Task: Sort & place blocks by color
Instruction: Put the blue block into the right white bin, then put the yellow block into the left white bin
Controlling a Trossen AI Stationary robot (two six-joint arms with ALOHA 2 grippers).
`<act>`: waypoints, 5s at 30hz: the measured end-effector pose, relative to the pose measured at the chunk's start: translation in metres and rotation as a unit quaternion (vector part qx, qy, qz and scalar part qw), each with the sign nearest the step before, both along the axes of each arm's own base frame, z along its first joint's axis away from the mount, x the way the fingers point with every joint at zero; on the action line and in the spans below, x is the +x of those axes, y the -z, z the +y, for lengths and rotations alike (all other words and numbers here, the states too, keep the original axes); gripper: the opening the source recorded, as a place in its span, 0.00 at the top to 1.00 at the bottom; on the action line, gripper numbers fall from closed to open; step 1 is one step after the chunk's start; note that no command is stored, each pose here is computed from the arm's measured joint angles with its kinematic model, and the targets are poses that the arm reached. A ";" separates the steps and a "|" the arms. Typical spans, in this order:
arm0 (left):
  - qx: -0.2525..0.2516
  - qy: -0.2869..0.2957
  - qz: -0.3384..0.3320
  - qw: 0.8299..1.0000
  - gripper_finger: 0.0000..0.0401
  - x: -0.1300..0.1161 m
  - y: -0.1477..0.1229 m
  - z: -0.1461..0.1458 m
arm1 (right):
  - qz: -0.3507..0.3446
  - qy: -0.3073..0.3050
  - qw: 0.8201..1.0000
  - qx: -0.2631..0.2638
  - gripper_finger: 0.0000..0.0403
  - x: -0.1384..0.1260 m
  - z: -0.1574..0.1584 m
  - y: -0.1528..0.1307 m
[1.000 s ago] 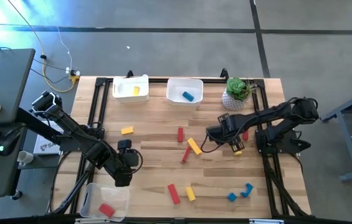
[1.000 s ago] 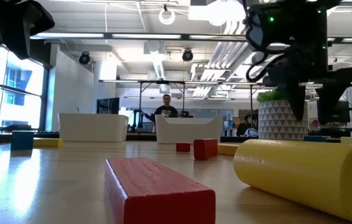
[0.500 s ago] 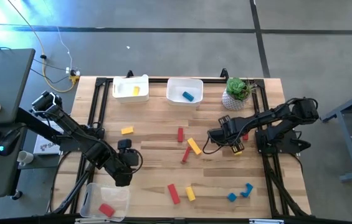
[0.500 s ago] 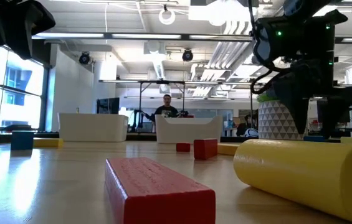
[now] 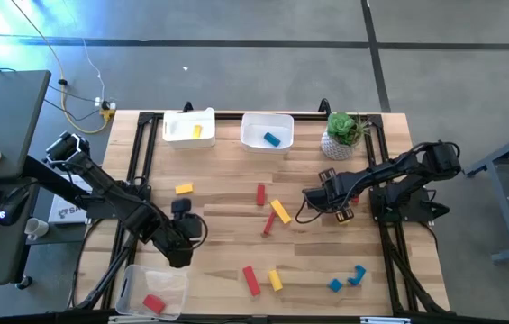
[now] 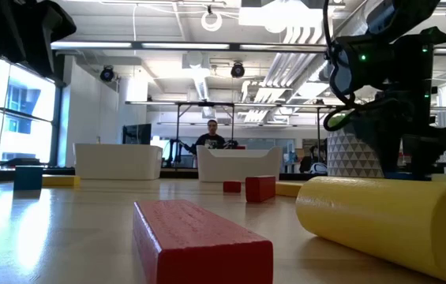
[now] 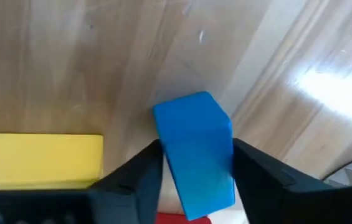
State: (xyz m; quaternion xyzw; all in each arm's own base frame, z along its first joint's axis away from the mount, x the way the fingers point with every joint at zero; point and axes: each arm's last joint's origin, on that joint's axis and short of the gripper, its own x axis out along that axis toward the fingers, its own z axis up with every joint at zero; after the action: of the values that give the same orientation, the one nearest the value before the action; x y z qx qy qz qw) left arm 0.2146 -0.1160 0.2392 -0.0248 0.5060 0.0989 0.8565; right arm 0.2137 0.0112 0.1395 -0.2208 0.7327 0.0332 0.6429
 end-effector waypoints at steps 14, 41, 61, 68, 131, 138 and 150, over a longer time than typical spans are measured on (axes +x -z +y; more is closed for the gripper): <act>0.025 -0.020 0.008 0.999 0.55 0.012 0.000 0.027 | -0.012 0.026 0.999 -0.035 0.74 0.002 -0.007 -0.002; 0.051 -0.146 0.022 0.988 0.55 0.027 0.000 0.099 | -0.455 0.230 0.856 -0.087 0.74 0.103 -0.071 -0.114; 0.082 -0.226 0.122 0.963 0.55 0.009 0.004 0.140 | -0.597 0.299 0.741 -0.074 0.74 0.113 -0.157 -0.121; 0.057 -0.236 0.158 0.957 0.55 0.001 0.008 0.145 | -0.560 0.317 0.764 -0.047 0.74 0.123 -0.165 -0.088; 0.022 -0.201 0.057 0.978 0.55 0.021 0.006 0.118 | -0.375 0.434 0.799 0.178 0.47 0.109 0.014 -0.081; 0.014 -0.222 0.051 0.974 0.55 0.021 0.006 0.118 | -0.371 0.439 0.803 0.159 0.47 0.104 0.030 -0.079; 0.002 -0.224 0.011 0.974 0.55 0.029 0.003 0.118 | -0.379 0.440 0.802 0.142 0.47 0.100 0.052 -0.074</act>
State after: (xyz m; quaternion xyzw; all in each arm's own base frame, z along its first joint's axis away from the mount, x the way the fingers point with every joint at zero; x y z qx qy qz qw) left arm 0.2433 0.0019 0.2360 -0.1350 0.4967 0.2898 0.8069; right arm 0.3137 0.0632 0.2132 0.2238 0.4366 -0.2360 0.8388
